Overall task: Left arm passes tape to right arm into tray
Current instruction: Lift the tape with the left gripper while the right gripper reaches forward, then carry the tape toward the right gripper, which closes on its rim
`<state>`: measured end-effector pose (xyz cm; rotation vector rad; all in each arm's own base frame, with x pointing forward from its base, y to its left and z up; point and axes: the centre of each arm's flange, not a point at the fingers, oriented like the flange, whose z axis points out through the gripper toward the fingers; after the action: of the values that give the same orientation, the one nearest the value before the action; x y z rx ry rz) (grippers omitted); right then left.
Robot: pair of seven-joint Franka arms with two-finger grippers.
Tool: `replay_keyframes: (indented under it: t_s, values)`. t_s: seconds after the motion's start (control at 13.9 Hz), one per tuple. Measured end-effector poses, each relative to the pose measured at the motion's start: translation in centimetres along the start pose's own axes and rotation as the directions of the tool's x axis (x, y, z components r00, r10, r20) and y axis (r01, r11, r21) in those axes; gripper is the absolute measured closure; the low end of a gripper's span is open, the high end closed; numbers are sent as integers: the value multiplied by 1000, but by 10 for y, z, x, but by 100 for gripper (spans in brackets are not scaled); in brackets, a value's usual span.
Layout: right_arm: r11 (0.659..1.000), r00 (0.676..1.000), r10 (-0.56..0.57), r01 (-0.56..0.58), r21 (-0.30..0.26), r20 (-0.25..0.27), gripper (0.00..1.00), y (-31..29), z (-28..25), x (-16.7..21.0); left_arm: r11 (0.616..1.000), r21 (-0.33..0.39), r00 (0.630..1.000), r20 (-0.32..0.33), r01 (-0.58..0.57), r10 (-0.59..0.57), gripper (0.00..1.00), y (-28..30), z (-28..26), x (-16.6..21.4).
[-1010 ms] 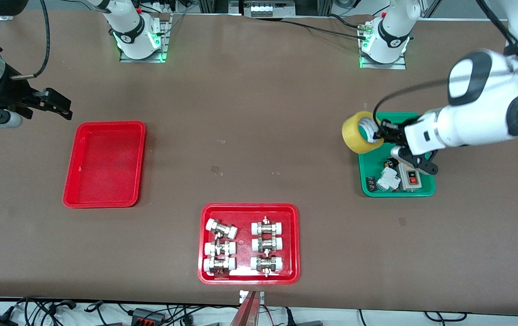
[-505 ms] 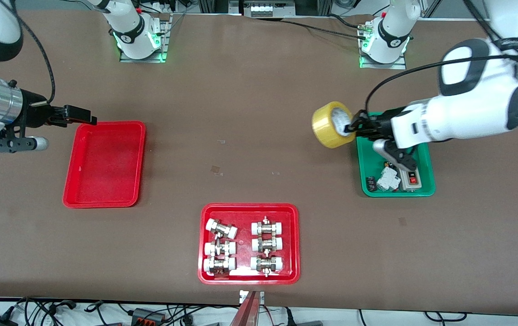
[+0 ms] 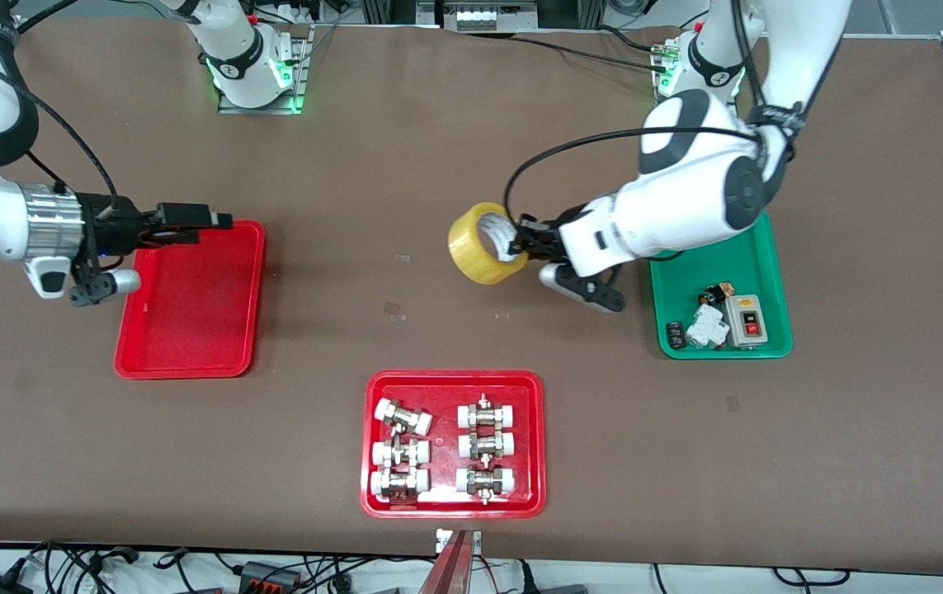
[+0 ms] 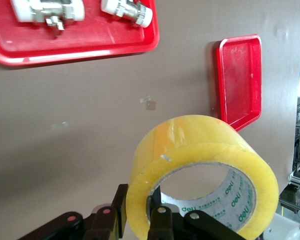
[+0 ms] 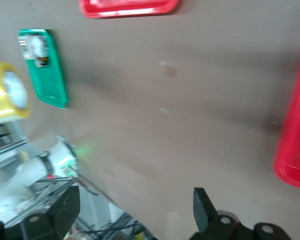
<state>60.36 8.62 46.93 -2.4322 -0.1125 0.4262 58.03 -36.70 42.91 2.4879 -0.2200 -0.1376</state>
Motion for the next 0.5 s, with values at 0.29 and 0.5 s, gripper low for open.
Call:
replay_keyframes:
  t_s: [0.29,0.5]
  values:
    - [993,996,-75,79,91,-38,0,-32,38,25,1000,7,997,-79,22,-22,78,21,53,4]
    - [985,988,-129,138,105,-89,0,-49,63,41,999,10,994,-106,41,-40,78,27,78,9]
